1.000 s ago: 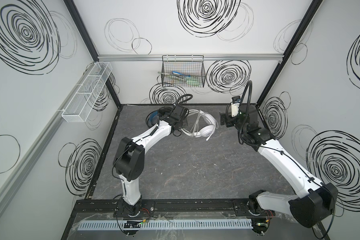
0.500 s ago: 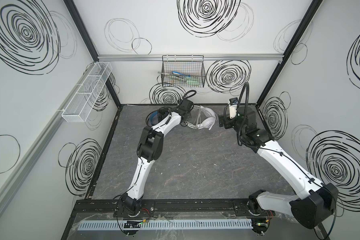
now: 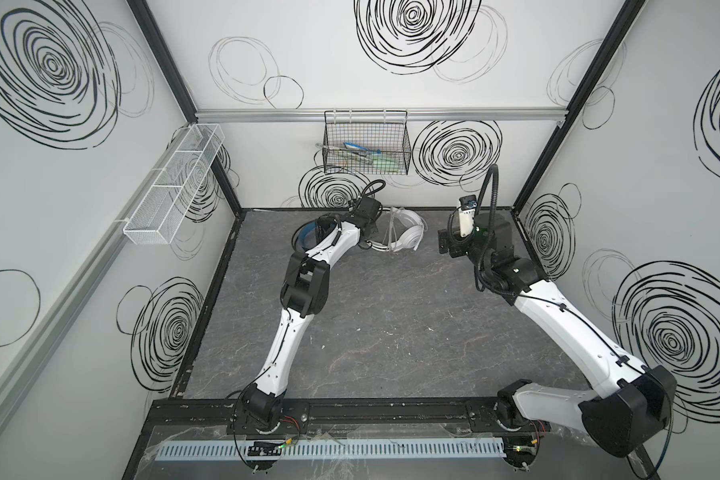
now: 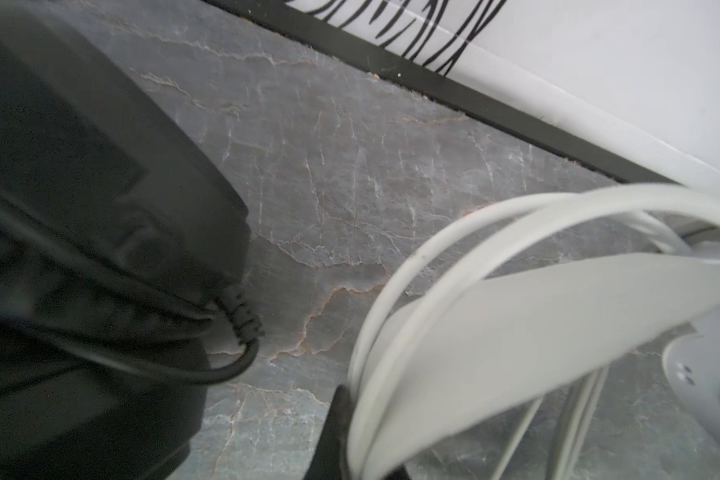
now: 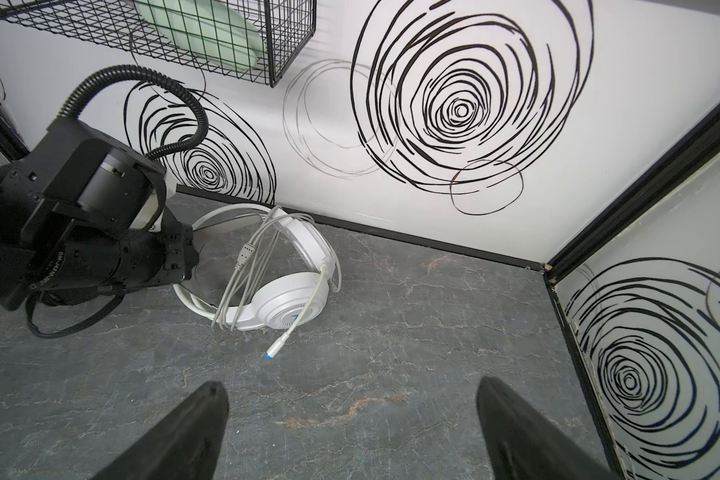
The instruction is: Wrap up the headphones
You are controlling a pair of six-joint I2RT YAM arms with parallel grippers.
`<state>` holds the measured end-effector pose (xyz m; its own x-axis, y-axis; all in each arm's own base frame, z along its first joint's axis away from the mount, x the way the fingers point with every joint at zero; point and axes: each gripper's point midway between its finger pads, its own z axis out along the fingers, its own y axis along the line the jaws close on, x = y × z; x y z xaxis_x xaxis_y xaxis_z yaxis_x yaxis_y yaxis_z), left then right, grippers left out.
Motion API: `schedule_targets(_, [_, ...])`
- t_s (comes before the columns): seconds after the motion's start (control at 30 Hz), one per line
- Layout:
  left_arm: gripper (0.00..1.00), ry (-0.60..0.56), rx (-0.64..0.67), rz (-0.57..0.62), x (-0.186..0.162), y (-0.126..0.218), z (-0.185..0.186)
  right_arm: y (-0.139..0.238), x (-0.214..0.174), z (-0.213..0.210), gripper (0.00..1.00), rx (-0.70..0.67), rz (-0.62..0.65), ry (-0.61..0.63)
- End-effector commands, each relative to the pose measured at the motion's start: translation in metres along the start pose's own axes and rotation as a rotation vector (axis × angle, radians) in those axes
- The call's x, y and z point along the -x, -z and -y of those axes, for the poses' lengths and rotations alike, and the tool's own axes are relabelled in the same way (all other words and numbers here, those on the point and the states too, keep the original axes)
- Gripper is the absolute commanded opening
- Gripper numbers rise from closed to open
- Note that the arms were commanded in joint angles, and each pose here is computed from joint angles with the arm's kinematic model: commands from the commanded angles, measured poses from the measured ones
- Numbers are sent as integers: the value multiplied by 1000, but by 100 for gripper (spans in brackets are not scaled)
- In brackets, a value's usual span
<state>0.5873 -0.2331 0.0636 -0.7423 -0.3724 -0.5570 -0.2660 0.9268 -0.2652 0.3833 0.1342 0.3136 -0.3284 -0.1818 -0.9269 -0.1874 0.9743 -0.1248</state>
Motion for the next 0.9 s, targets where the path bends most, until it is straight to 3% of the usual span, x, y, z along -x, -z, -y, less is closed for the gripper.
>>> schedule_targets(0.0, [8, 46, -76, 39, 5, 9, 27, 1, 5, 1, 97, -12, 19, -3])
schedule_targets(0.3, [21, 54, -80, 18, -8, 0, 21, -1, 12, -1, 97, 0, 29, -15])
schedule_targets(0.53, [55, 40, -127, 60, 12, 22, 31, 7, 22, 4, 97, -5, 70, -29])
schedule_targets(0.8, [95, -32, -172, 132, 30, 81, 38, 6, 27, 2, 97, 15, 93, -72])
schedule_targets(0.83, [100, -53, -169, 148, 31, 91, 38, 7, 29, 3, 97, 15, 103, -81])
schedule_targets(0.87, [97, -73, -168, 157, 32, 99, 38, 8, 31, 3, 97, 17, 113, -90])
